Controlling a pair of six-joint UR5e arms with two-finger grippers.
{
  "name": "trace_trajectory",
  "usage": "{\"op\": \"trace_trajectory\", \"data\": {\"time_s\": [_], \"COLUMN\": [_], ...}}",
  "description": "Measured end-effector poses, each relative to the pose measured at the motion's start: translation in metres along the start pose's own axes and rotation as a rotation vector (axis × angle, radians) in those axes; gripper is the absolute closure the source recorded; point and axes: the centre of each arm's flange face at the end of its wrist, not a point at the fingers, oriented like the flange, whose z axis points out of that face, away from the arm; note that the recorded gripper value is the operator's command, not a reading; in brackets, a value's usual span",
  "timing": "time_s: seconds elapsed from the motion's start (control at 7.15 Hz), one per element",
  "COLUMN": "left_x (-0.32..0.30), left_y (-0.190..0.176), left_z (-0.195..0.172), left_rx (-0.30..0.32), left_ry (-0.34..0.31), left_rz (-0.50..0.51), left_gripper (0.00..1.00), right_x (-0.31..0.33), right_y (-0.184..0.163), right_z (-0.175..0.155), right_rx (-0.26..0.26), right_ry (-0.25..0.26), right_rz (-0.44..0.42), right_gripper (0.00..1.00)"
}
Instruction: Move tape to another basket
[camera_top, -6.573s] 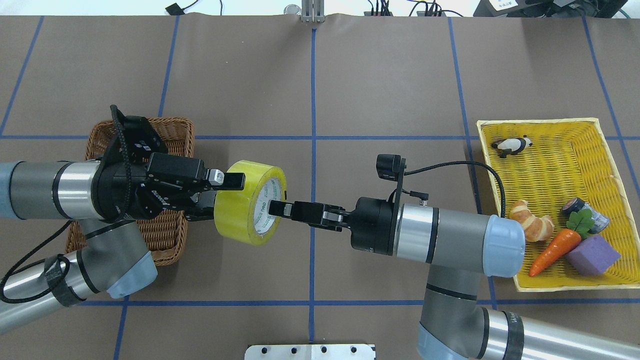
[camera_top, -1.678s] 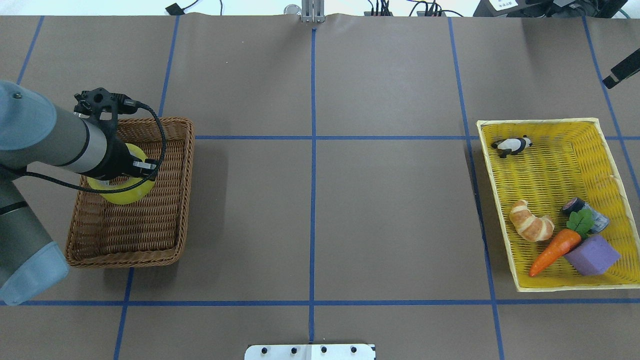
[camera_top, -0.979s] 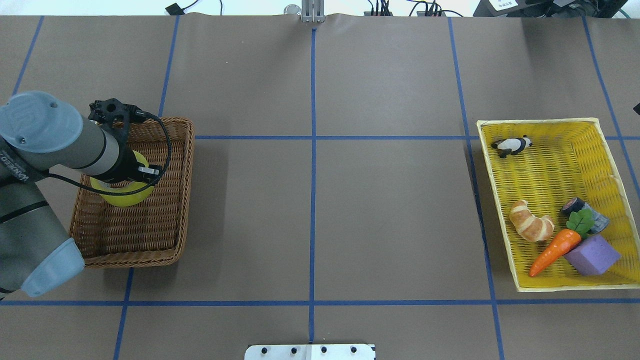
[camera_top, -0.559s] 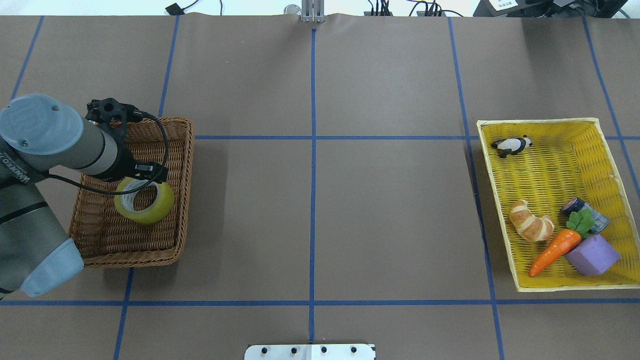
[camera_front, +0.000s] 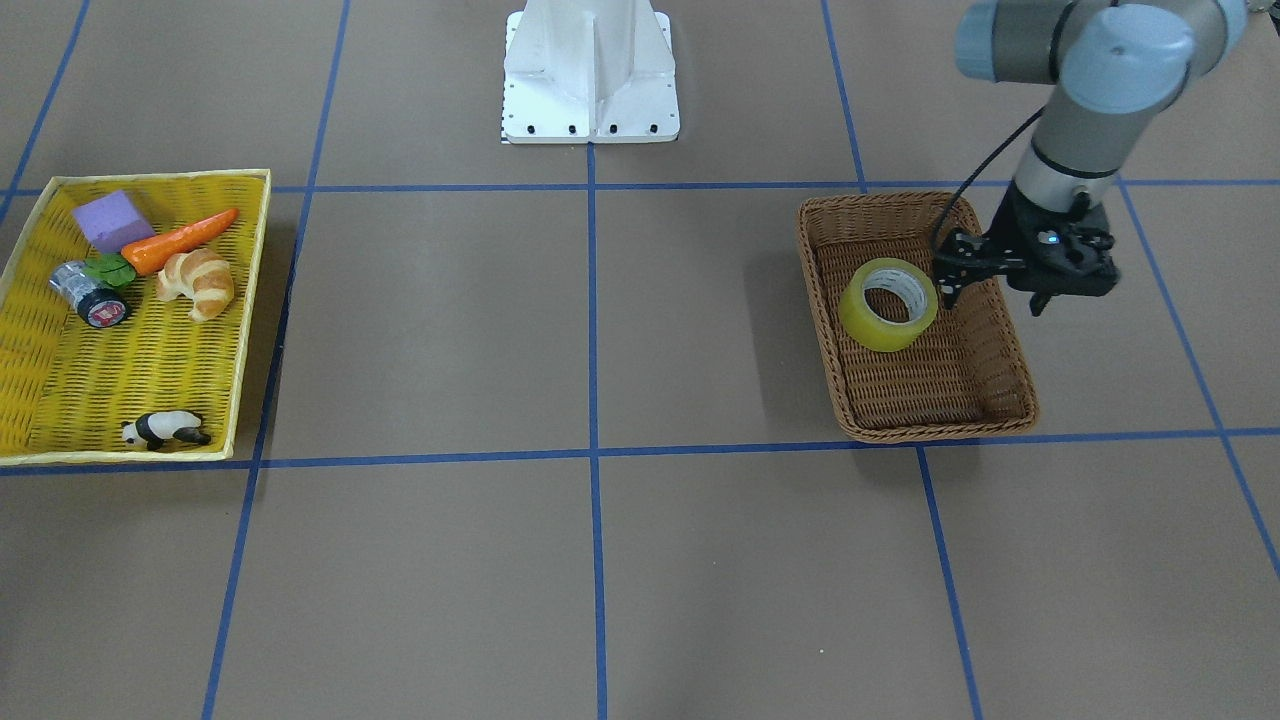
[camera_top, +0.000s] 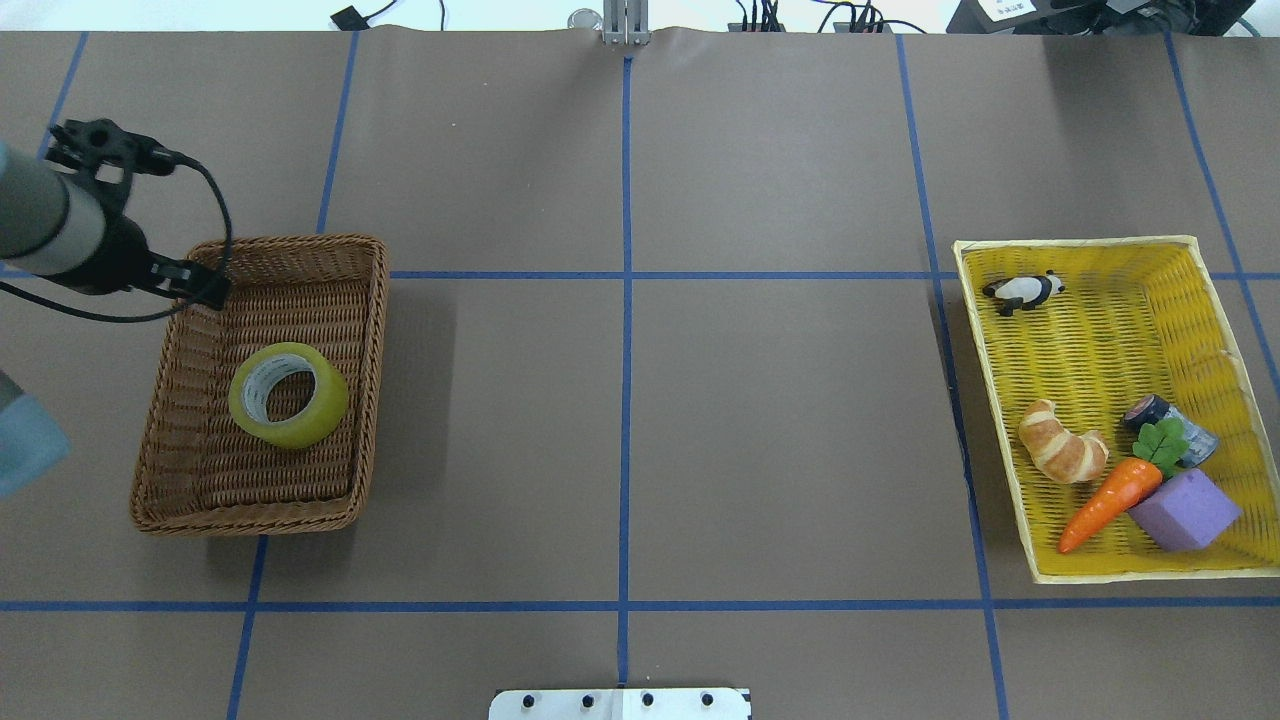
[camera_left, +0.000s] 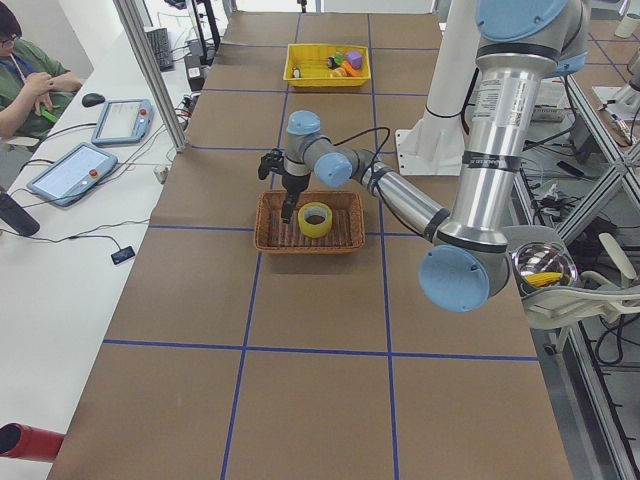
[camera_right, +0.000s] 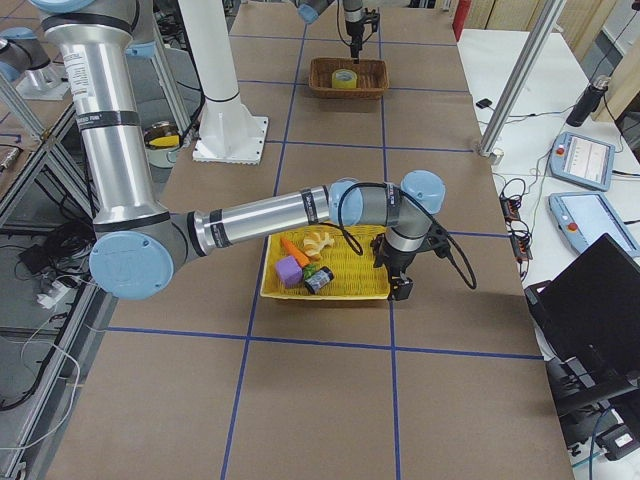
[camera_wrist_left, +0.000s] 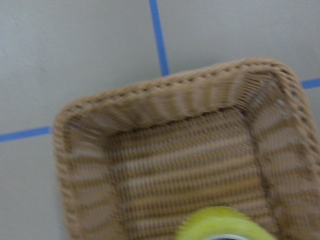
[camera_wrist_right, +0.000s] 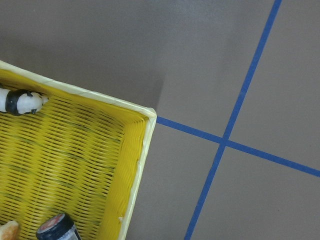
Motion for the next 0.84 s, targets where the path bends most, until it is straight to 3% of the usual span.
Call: {"op": "trace_trajectory", "data": {"time_s": [0.42,0.84], "left_x": [-0.226,-0.385], "left_y": [-0.004,0.04], "left_z": [0.002,0.01], "left_rx": [-0.096,-0.129], "left_ry": [0.041,0.045], "left_rz": [-0.041,-0.15], "left_gripper": [0.01,0.01], "right_x": [0.021,0.035], "right_y": [0.019,0.038], "right_z": [0.006,0.015], "right_rx": [-0.007,-0.02], "right_ry": [-0.006,-0.019], "right_rz": [0.055,0.096], "right_gripper": [0.0,0.0]}}
